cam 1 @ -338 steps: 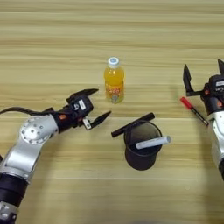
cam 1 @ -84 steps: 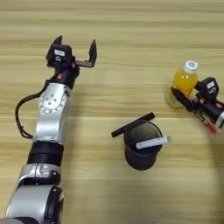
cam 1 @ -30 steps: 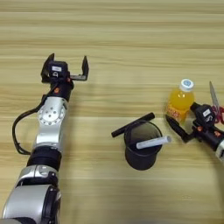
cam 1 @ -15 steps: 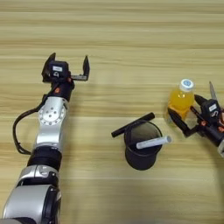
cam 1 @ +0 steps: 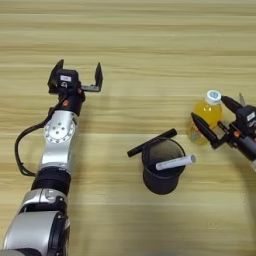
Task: Move the objects on the table
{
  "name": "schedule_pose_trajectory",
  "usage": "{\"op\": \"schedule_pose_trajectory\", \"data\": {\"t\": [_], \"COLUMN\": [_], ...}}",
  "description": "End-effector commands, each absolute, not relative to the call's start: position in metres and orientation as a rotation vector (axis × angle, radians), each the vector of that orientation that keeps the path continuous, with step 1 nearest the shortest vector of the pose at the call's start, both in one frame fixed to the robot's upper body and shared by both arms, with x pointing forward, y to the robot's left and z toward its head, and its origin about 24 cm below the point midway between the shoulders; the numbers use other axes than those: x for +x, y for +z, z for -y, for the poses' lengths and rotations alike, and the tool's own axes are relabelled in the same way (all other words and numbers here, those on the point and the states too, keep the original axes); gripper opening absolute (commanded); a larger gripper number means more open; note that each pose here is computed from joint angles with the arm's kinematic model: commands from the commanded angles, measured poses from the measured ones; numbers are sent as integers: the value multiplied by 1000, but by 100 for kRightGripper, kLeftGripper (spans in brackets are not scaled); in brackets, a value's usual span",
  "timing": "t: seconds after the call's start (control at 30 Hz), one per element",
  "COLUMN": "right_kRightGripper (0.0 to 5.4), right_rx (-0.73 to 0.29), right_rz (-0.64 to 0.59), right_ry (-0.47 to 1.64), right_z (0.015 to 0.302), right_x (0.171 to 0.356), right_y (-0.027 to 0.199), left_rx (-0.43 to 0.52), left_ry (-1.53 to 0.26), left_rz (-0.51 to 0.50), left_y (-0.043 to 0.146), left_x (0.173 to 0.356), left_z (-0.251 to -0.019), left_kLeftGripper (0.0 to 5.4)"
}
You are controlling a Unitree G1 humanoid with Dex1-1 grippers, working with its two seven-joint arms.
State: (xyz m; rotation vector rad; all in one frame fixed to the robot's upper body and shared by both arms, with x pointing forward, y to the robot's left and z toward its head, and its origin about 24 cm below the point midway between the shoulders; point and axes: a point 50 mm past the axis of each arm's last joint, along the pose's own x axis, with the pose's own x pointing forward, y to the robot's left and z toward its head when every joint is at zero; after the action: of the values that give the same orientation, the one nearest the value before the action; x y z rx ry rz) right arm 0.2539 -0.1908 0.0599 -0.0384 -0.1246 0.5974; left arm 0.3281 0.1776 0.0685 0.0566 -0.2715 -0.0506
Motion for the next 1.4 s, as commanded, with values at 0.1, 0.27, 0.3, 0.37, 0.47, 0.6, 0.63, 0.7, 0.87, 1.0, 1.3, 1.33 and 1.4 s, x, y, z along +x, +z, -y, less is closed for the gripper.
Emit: {"op": "schedule_pose_trajectory", "data": {"t": [0.1,0.27,0.3,0.37,0.47,0.6,0.63,0.7,0.87,1.0,1.3,1.33,1.4], "right_kRightGripper": [538,538,538,538,538,538,538,538,538,538,538,538,538], "right_rx": [-34,-36,-39,-45,-48,-4,7,26,48,56,24,6,-37], "right_rz": [186,242,257,283,341,421,442,472,505,525,490,484,481], "right_ry": [620,635,633,636,649,653,651,639,518,351,74,64,53], "right_z": [192,191,192,192,191,192,193,196,214,231,249,249,247], "right_x": [254,254,254,255,255,253,254,254,265,280,311,312,314], "right_y": [73,84,88,96,113,137,143,154,167,166,139,135,129], "left_rx": [41,41,41,42,42,42,41,41,38,37,37,38,40], "left_ry": [-59,-57,-57,-57,-55,-53,-53,-52,-48,-43,-28,-28,-28], "left_rz": [283,283,282,281,278,277,277,278,280,284,295,297,301], "left_y": [71,71,71,71,70,70,70,70,70,71,71,71,71], "left_x": [331,331,331,331,331,332,332,332,332,332,330,329,329], "left_z": [-174,-173,-173,-174,-174,-175,-175,-175,-175,-176,-179,-180,-180], "left_kLeftGripper": [540,540,540,540,540,540,540,540,540,540,540,540,540]}}
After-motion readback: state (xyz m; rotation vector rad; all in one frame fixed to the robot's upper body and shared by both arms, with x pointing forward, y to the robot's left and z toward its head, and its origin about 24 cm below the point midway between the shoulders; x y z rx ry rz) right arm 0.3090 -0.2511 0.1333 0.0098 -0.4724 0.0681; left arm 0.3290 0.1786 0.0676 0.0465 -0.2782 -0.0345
